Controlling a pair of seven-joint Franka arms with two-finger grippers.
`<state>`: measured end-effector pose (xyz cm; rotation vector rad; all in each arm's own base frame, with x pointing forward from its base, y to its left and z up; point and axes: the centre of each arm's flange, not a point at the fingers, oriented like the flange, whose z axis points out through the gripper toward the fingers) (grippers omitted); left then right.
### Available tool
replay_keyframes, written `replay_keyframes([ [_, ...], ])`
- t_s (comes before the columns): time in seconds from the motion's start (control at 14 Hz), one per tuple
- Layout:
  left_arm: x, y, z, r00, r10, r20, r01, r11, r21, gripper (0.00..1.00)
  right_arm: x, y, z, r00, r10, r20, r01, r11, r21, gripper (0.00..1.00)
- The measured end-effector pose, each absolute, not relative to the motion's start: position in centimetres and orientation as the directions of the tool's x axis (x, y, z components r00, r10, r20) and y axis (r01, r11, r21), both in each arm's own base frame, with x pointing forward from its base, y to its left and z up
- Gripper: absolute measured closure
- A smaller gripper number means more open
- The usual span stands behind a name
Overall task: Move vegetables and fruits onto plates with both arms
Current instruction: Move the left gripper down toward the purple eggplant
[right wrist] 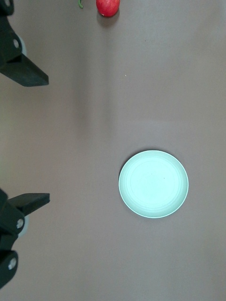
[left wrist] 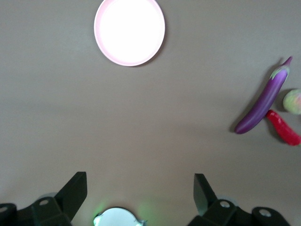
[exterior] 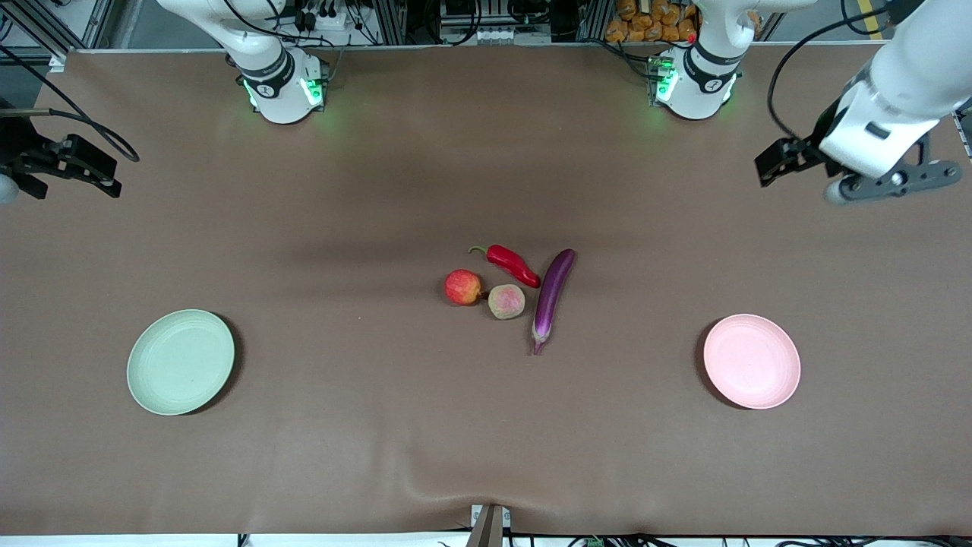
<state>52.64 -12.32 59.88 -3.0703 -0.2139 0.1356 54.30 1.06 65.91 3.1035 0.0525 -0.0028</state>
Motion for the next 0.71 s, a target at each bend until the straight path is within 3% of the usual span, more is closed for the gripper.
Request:
replay_keyframes([
  [0.71,53.7,-19.0,57.8,0.985,0.172,-0.031,0.170,-0.984,-0.041,0.00,54.3,1.0,65.9,0.999,0.033,-0.006,0.033,-0.999,0.038,0.00],
])
